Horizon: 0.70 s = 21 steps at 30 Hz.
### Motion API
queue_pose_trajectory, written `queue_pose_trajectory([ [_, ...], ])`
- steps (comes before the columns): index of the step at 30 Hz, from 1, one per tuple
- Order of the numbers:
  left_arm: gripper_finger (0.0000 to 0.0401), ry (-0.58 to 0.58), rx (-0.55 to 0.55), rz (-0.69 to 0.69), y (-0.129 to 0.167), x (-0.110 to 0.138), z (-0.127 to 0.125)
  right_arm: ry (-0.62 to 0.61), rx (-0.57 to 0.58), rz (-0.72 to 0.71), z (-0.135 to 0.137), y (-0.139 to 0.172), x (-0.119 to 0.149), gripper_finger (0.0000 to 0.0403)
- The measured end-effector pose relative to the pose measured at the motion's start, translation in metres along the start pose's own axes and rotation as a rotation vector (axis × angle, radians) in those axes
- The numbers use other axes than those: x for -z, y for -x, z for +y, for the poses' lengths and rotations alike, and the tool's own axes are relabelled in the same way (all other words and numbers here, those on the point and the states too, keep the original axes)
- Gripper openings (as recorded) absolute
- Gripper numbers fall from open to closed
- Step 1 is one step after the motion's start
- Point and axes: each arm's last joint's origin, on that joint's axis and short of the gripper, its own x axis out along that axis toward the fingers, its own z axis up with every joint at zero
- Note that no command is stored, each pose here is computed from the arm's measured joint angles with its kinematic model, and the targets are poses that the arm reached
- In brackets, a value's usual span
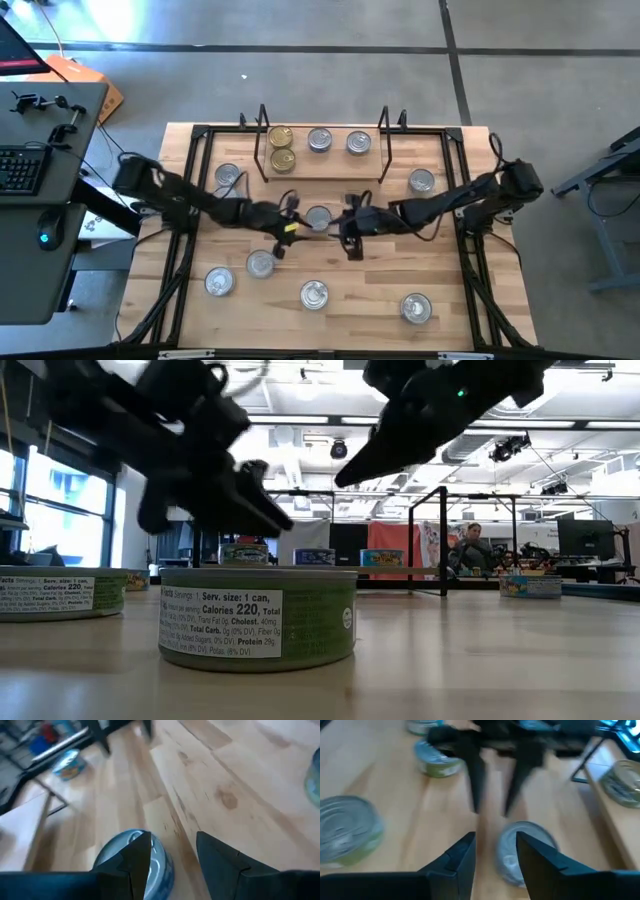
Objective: Stack canned seafood by type on shelf
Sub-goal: Put the blue tuna can on the shelf
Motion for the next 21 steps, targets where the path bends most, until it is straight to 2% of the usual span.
queue_pose_trajectory([
  [5,0.0152,-0.037,0.063,0.046,-0.030,0.013,0.017,0.020,-0.033,-0.003,0.020,0.003,0.000,0.0129],
  [10,0.0142,-0.019,0.079,0.165,-0.052,0.022,0.028,-0.032,0.054,0.007,0.030,0.004,0.003,0.0128],
  [14,0.0100,-0.013,0.096,0.213,-0.057,0.022,0.031,-0.023,0.081,0.011,0.038,0.006,0.004,0.0128],
  [18,0.0032,-0.015,0.093,0.212,-0.056,0.020,0.031,-0.009,0.117,0.029,0.042,0.007,0.007,0.0128],
  [21,0.0007,0.003,0.078,0.208,-0.052,0.017,0.032,-0.047,0.190,0.028,0.042,0.007,0.024,0.0128],
])
